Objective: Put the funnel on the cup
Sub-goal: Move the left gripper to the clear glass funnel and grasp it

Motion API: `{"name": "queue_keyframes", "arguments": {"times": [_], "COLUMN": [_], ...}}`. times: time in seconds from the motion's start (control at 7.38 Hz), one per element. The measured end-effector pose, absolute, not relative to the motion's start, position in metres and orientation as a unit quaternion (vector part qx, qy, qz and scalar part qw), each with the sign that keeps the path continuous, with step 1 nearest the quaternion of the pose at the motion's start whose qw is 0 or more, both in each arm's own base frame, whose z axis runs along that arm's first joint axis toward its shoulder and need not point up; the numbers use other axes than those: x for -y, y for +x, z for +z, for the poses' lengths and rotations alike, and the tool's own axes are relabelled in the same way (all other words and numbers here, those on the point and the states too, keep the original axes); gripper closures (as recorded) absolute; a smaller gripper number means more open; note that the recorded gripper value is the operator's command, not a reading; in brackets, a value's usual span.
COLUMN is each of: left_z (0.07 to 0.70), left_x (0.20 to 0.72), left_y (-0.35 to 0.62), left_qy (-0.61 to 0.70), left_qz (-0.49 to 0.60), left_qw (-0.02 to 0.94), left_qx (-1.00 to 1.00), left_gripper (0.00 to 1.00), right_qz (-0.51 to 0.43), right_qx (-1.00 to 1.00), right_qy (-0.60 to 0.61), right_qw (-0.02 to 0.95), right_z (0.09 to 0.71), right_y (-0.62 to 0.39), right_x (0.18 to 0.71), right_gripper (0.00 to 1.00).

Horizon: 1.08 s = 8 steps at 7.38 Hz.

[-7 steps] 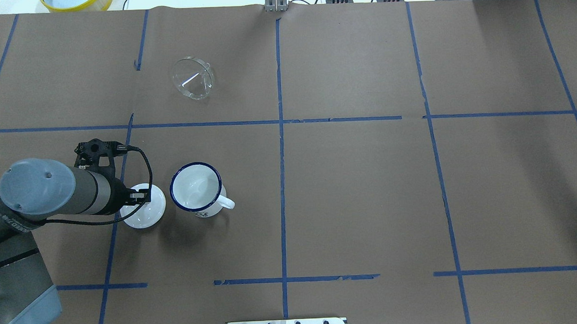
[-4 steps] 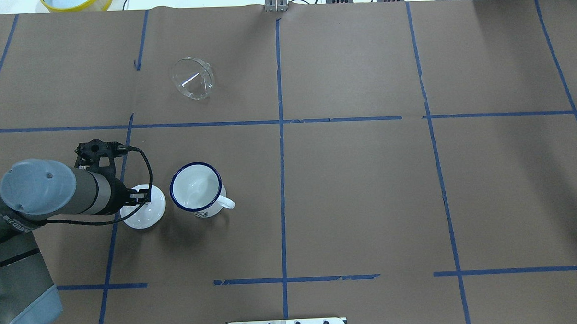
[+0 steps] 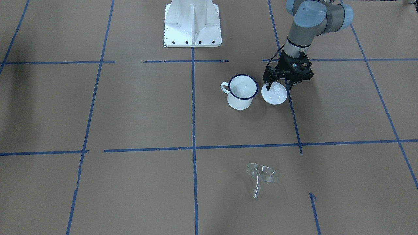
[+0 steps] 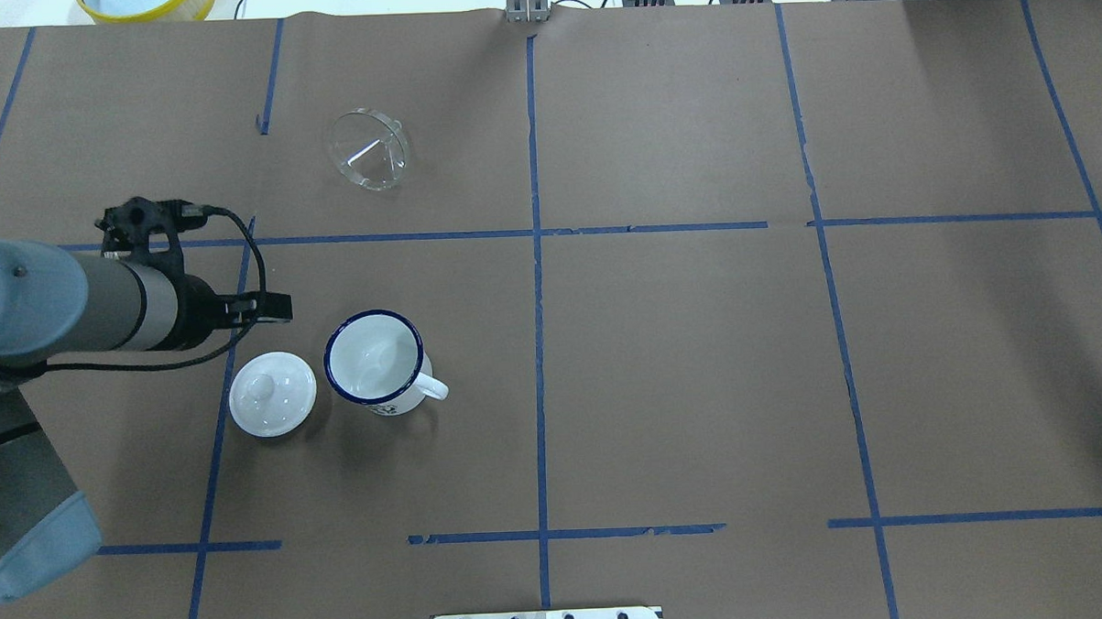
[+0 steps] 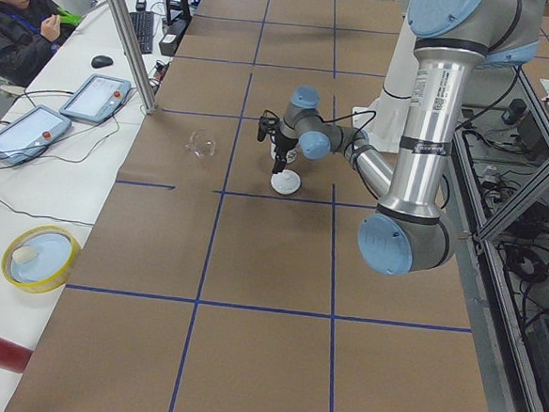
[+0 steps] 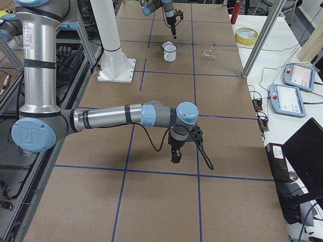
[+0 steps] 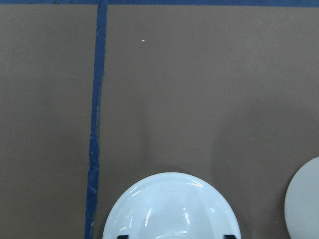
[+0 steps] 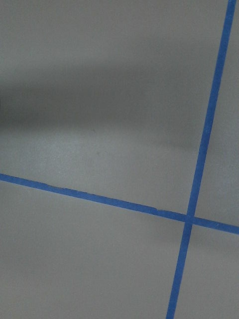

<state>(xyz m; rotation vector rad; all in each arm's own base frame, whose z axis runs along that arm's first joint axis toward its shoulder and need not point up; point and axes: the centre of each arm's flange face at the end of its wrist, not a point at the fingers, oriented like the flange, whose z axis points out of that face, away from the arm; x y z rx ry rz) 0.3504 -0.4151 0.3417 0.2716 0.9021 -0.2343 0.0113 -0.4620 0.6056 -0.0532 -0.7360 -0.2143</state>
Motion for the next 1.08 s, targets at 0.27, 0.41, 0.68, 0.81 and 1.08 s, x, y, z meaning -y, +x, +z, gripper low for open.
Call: {"name": "queue_keyframes", "arguments": {"times": [0.27, 0.41, 0.68, 0.81, 1.08], "left_z": [0.293, 0.279, 0.278, 0.286, 0.298], "left_x": [0.462, 0.485, 0.543, 0.575, 0.611], "left_y": [0.334, 0.339, 0.378, 0.405, 0.448], "left_qy": [0.122, 0.116, 0.105, 0.101, 0.099], "left_qz": [-0.239, -0.302, -0.414, -0.462, -0.517], "left_qw": [0.831, 0.793, 0.71, 0.673, 0.634], "left_qx": [-0.487, -0.516, -0.56, -0.568, -0.567], "left_gripper": [0.0, 0.0, 0.0, 0.0, 0.12], "right_qz": [-0.105, -0.105, -0.105, -0.105, -0.105], "right_qx": [0.359, 0.359, 0.359, 0.359, 0.359], "right_qy": [-0.026, -0.025, -0.025, -0.025, -0.026], "right_qw": [0.927, 0.927, 0.927, 0.927, 0.927], "right_z": [0.605, 0.605, 0.605, 0.605, 0.605], "right_y": [0.011, 0.011, 0.011, 0.011, 0.011], "right_x": [0.462, 0.462, 0.462, 0.462, 0.462], "right_gripper": [0.0, 0.0, 0.0, 0.0, 0.0]}}
